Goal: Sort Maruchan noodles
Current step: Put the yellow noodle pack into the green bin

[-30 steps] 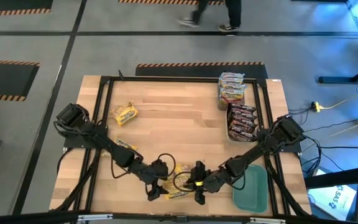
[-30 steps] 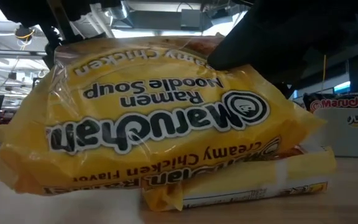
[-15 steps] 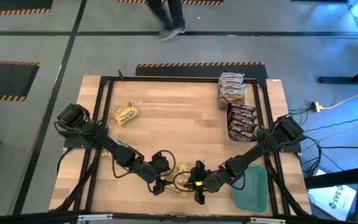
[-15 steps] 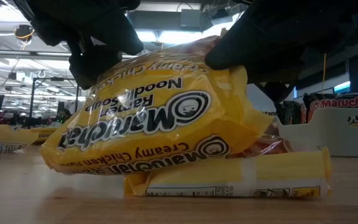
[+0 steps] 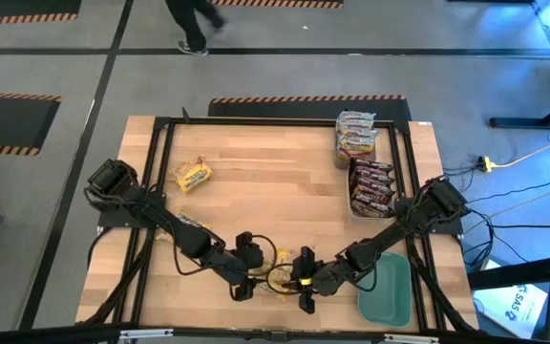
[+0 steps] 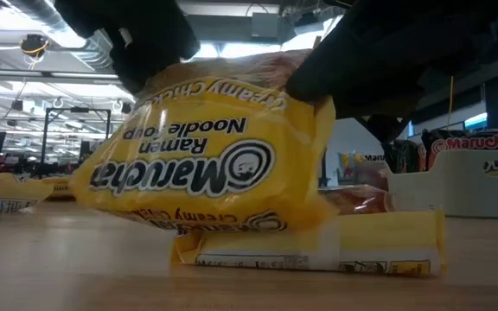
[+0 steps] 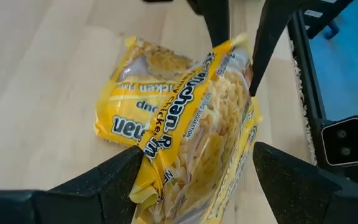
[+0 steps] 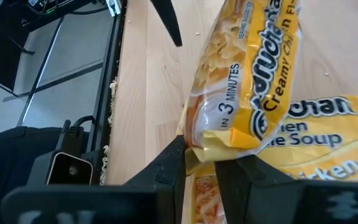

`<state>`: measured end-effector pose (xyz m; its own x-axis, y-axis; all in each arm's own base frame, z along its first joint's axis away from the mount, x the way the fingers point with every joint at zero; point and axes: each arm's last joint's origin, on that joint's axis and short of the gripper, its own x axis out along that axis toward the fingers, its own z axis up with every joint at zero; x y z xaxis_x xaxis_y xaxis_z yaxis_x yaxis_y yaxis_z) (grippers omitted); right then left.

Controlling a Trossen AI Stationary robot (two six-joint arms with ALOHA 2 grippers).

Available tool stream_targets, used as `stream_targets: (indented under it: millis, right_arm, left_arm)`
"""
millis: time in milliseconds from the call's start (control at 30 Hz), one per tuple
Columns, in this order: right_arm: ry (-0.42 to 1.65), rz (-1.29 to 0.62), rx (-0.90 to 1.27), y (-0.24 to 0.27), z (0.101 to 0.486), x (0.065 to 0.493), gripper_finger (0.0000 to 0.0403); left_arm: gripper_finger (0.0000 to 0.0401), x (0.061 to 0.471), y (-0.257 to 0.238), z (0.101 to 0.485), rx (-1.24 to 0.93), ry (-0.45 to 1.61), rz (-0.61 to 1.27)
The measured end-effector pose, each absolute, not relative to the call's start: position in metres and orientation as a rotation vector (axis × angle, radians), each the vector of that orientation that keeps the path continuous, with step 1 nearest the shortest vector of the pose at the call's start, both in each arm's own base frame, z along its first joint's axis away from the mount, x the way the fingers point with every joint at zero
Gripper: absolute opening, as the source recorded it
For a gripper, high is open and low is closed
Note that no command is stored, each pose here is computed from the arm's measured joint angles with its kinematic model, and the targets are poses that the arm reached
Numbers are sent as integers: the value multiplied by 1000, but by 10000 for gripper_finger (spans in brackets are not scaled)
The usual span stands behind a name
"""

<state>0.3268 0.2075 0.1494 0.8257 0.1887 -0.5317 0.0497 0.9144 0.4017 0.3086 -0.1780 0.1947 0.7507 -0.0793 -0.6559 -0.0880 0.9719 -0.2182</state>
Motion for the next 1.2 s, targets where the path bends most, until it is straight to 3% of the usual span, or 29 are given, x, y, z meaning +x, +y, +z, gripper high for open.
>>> stream_targets:
  millis: [300, 767, 1200]
  right_arm:
    - [595, 79, 394, 207, 149, 327, 67]
    - [494, 25, 253, 206, 154, 329, 67]
    - [337, 99, 194, 210, 170, 336, 67]
  left_arm:
    - [287, 311, -177, 198, -80, 693, -8]
    - [285, 310, -176, 197, -78, 705, 0]
    - [199, 307, -181, 196, -116, 740, -62]
